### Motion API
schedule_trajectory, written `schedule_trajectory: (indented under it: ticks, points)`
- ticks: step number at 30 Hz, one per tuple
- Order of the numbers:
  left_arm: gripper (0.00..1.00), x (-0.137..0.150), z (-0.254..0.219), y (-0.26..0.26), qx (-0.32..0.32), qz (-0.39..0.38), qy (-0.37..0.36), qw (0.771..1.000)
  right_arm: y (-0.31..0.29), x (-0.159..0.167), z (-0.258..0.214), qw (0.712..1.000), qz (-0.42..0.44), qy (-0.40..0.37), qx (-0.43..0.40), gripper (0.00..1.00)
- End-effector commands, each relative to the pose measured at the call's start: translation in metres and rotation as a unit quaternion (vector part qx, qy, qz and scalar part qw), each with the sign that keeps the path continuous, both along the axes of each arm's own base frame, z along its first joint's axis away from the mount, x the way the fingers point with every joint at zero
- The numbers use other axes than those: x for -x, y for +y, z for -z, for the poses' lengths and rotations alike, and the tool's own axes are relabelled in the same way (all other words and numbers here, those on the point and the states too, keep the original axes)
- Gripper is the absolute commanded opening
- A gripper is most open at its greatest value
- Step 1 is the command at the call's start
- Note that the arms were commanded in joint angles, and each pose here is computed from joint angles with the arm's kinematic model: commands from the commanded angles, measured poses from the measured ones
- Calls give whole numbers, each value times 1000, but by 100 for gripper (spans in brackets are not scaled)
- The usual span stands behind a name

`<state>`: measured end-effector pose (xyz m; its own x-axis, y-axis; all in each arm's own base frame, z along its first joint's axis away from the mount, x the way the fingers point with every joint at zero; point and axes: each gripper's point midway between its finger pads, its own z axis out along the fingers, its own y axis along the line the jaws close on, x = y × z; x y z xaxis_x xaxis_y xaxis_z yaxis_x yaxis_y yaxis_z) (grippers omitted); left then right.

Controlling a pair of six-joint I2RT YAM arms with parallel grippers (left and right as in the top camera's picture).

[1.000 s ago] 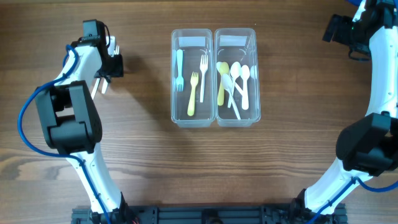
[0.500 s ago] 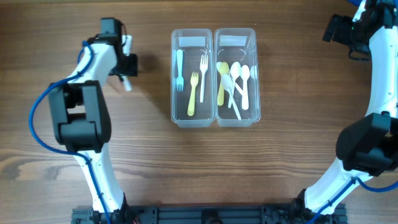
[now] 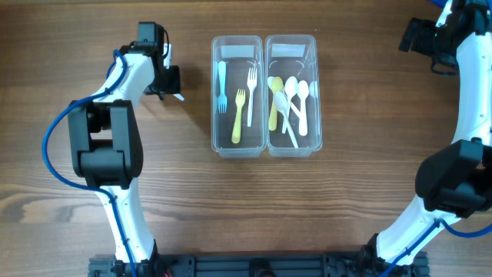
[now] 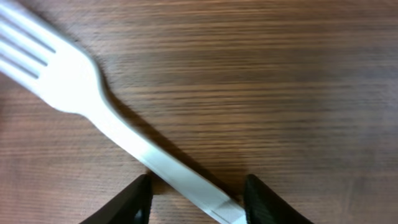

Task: Pack container
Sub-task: 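Close the left gripper on a white fork and lift it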

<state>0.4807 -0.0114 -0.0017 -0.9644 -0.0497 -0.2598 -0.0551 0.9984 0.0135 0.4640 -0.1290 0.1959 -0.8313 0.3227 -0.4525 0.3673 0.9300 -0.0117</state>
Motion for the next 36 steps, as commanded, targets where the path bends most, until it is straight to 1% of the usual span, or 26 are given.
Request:
schedule_trajectory:
  ticks: [1, 3, 6, 12, 17, 21, 26, 32, 33, 36]
  points:
    - [43, 20, 30, 21, 8, -118, 47, 992, 0, -2, -9, 1000, -2, -10, 10, 100]
    - [44, 23, 31, 22, 16, -157, 51, 986, 0, -2, -9, 1000, -2, -10, 10, 100]
    - [44, 25, 31, 23, 20, -185, 54, 981, 0, -2, -9, 1000, -2, -10, 10, 100]
    - [45, 21, 30, 24, 23, -191, 44, 980, 0, -2, -9, 1000, -2, -10, 10, 100]
    - [42, 14, 29, 24, 35, -236, 29, 971, 0, -2, -8, 1000, -2, -9, 10, 100]
    - [40, 6, 28, 26, 44, -255, 11, 966, 0, -2, -9, 1000, -2, -10, 10, 100]
    - [38, 6, 28, 36, 61, -309, 10, 949, 0, -2, -8, 1000, -2, -9, 10, 100]
    - [37, 7, 28, 46, 82, -323, 15, 943, 0, -2, -8, 1000, -2, -9, 10, 100]
    - [36, 7, 28, 46, 88, -324, 17, 942, 0, -2, -9, 1000, -2, -10, 10, 100]
    - [27, 7, 28, 44, 105, -324, 21, 940, 0, -2, -9, 1000, -2, -10, 10, 100]
